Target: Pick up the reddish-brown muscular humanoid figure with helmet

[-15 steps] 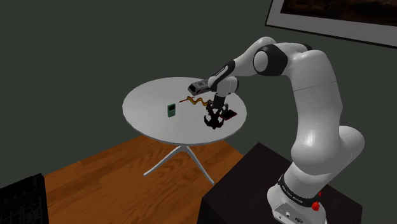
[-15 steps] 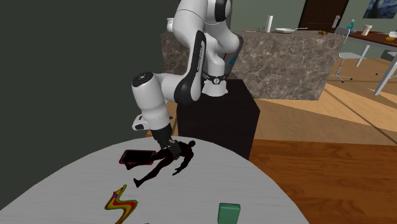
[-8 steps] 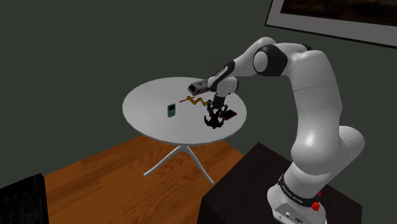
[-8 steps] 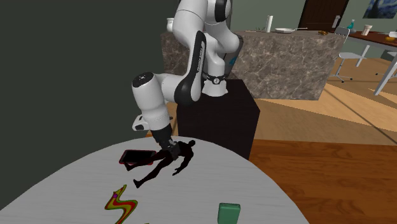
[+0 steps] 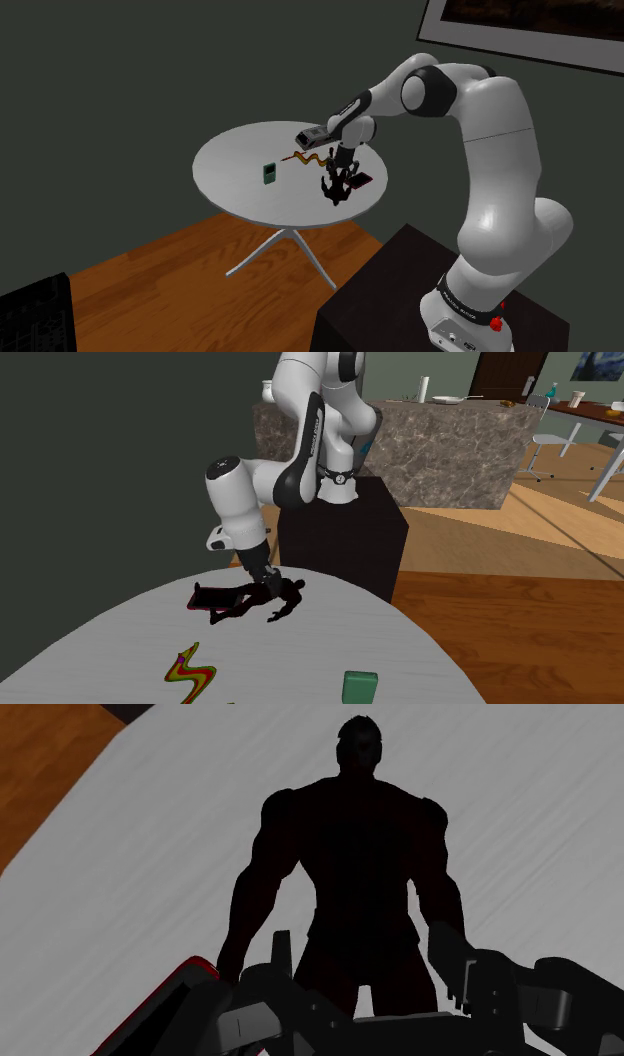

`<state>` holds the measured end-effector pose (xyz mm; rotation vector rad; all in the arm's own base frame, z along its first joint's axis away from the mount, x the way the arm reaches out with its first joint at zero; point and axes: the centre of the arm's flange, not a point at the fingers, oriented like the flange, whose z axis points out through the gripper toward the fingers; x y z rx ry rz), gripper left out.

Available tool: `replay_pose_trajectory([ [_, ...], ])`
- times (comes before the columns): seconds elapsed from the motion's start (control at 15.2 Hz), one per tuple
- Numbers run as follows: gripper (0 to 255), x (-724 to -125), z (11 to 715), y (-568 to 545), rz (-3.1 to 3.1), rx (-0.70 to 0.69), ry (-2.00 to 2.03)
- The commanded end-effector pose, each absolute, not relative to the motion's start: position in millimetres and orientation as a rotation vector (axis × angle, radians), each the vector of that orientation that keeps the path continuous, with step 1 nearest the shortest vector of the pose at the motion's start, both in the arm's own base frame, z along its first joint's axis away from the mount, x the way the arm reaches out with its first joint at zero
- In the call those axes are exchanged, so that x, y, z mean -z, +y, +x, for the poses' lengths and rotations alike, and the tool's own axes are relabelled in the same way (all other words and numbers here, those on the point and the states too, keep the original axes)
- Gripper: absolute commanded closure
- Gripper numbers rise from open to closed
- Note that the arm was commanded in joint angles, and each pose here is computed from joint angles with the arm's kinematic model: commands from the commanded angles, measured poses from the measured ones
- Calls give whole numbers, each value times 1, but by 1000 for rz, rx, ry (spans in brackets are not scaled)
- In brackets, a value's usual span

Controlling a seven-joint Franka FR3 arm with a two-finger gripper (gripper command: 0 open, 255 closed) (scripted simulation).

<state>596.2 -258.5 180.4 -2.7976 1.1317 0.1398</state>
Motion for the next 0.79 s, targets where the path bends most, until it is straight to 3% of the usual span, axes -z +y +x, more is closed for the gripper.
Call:
replay_pose_trajectory([
  [0.0, 255, -192, 597, -259, -2798, -139, 1132],
  [0.73, 255, -241, 597, -259, -2798, -139, 1132],
])
